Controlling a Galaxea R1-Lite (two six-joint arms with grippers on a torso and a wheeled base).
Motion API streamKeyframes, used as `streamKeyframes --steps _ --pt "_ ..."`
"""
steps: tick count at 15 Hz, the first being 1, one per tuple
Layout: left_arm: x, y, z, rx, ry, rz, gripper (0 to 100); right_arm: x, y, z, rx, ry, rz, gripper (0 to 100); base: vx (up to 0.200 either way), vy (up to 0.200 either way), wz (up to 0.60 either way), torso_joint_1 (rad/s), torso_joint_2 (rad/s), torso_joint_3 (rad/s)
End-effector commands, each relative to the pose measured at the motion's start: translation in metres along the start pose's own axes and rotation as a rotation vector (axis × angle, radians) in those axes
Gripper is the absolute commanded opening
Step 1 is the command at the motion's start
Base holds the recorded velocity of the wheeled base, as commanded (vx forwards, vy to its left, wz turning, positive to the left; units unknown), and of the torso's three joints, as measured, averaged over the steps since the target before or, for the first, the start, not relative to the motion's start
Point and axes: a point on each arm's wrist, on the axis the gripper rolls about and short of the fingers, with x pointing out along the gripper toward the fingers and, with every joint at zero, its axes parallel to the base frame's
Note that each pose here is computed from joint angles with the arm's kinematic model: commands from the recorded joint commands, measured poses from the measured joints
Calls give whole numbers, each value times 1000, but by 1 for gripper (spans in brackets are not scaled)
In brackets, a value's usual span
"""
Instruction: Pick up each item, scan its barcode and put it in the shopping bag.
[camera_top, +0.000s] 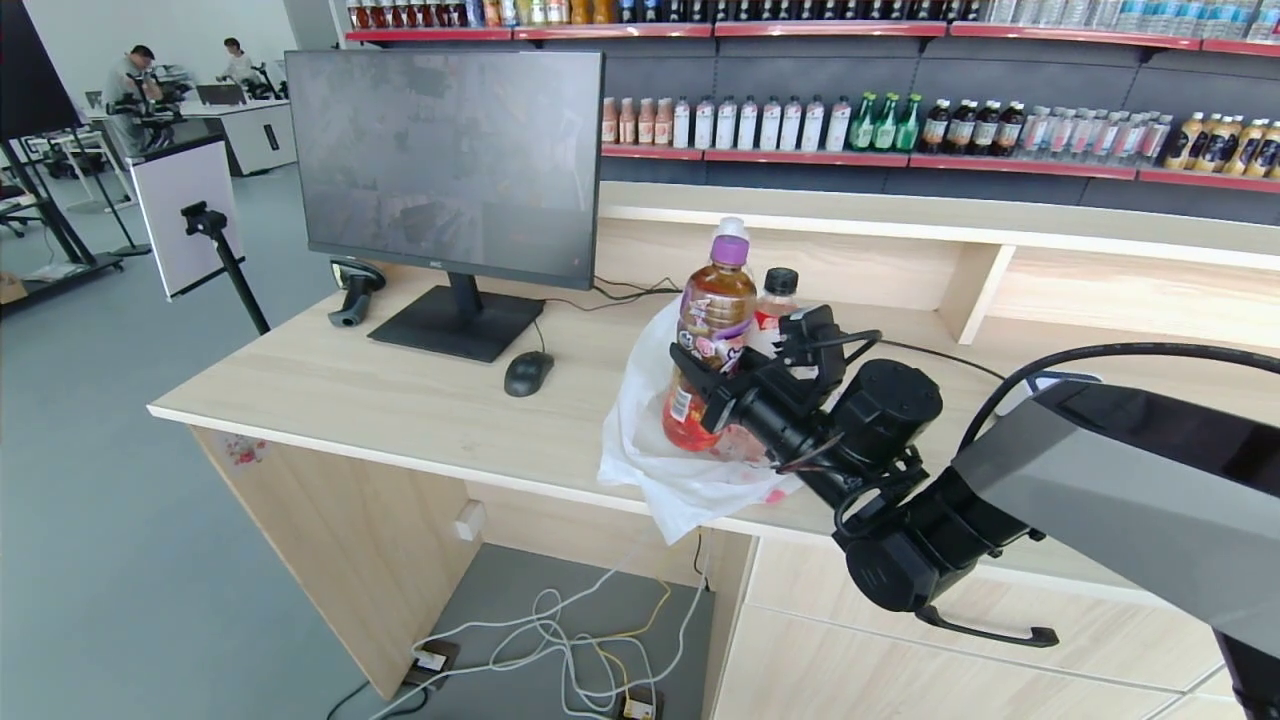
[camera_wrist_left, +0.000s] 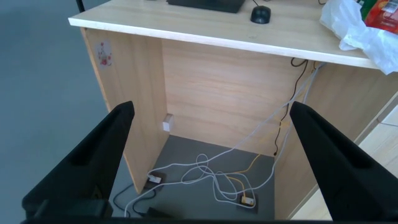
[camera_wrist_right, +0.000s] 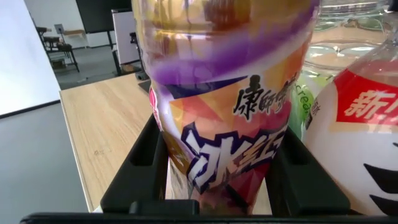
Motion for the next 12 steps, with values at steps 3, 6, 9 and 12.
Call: streamKeyframes --steps 3,6,9,12 --pt "0 0 0 0 -1 -1 100 1 -5 -10 -33 12 -10 0 0 0 0 0 0 0" --pt "0 0 0 0 -1 -1 100 1 -6 -11 -36 13 -11 0 0 0 0 0 0 0" --pt "0 0 0 -1 -1 -1 100 1 -6 -10 -38 12 -11 0 0 0 0 0 0 0" --pt "0 0 0 -1 -1 -1 100 1 -6 -12 -39 15 -11 0 0 0 0 0 0 0"
